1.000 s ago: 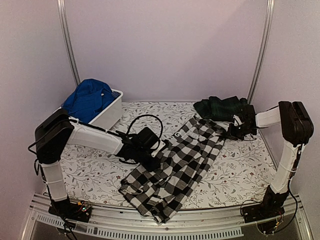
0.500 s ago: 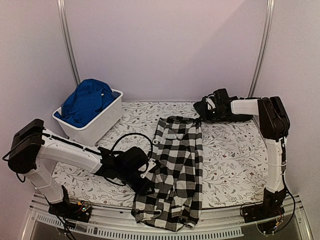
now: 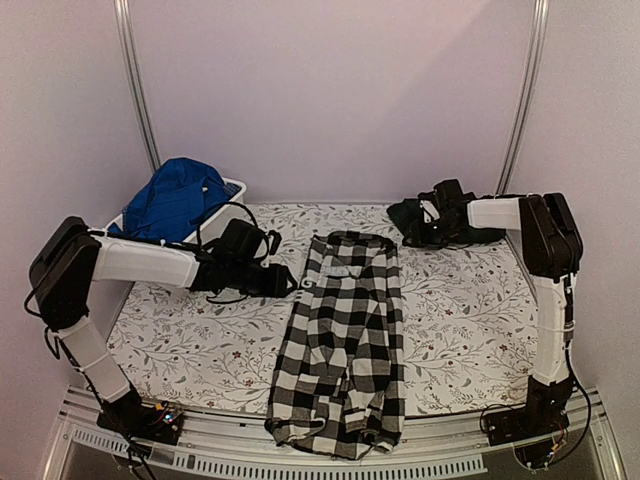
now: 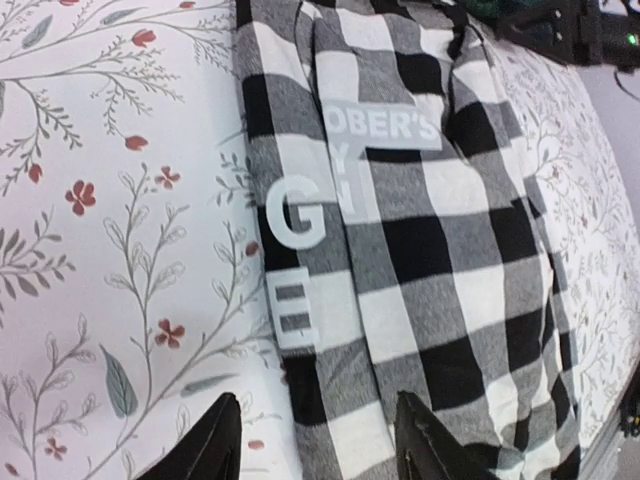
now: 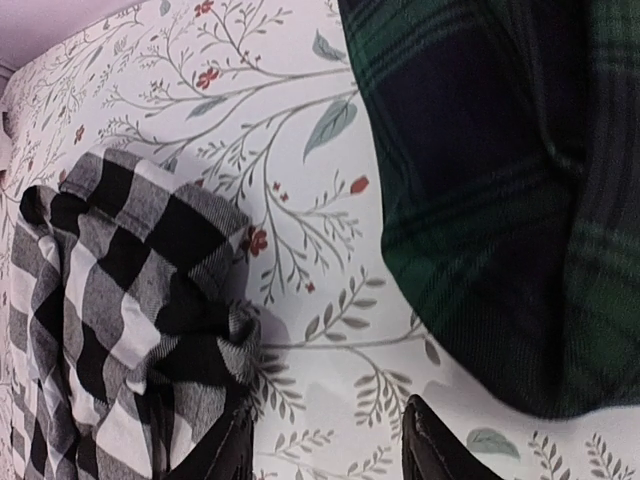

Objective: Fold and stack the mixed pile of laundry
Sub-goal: Rotate the rectangle-folded shirt at the center of the board, then move the rectangle-folded shirt to the center of the board.

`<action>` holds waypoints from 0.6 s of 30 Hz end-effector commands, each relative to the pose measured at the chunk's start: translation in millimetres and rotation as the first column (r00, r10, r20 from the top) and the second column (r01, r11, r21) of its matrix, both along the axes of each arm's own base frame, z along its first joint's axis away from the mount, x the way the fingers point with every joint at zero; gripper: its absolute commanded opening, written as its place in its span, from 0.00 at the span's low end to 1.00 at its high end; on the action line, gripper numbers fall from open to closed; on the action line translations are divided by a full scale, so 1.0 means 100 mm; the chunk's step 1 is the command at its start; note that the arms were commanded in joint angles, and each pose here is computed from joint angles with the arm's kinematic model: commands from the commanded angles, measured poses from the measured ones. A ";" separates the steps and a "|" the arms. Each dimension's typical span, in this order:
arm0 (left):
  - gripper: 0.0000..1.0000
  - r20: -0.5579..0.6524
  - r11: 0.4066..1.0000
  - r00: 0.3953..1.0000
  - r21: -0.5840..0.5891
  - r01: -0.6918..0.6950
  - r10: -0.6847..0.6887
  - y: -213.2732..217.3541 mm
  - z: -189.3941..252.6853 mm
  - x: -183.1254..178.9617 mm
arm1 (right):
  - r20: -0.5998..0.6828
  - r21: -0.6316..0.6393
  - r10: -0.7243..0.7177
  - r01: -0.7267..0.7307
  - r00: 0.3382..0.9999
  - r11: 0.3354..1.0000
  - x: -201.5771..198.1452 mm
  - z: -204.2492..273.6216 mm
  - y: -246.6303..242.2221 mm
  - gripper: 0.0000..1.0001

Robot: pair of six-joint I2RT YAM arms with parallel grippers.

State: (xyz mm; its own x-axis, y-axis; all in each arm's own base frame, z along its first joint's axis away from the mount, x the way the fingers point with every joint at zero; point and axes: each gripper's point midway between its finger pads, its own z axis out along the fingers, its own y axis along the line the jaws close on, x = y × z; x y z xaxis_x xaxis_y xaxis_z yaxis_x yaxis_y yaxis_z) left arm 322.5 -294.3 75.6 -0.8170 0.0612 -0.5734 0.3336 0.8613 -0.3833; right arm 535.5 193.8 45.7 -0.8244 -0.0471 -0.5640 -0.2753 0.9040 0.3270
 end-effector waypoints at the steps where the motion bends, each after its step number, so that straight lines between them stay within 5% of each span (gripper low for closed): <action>1: 0.52 0.042 0.997 0.999 -0.072 -0.003 0.006 -0.09 0.02 0.44 | -0.033 0.134 0.046 -0.042 0.998 0.990 -0.35 0.22 0.13 0.49; 14: 0.40 0.003 0.998 0.998 -0.024 0.057 -0.057 -0.40 -0.46 0.86 | -0.128 0.235 0.097 -0.065 0.987 0.970 -0.66 -0.20 0.41 0.48; 18: 0.32 0.003 0.999 0.999 -0.015 0.041 -0.041 -0.41 -0.53 0.94 | -0.136 0.229 0.103 -0.069 0.985 0.971 -0.53 -0.34 0.44 0.39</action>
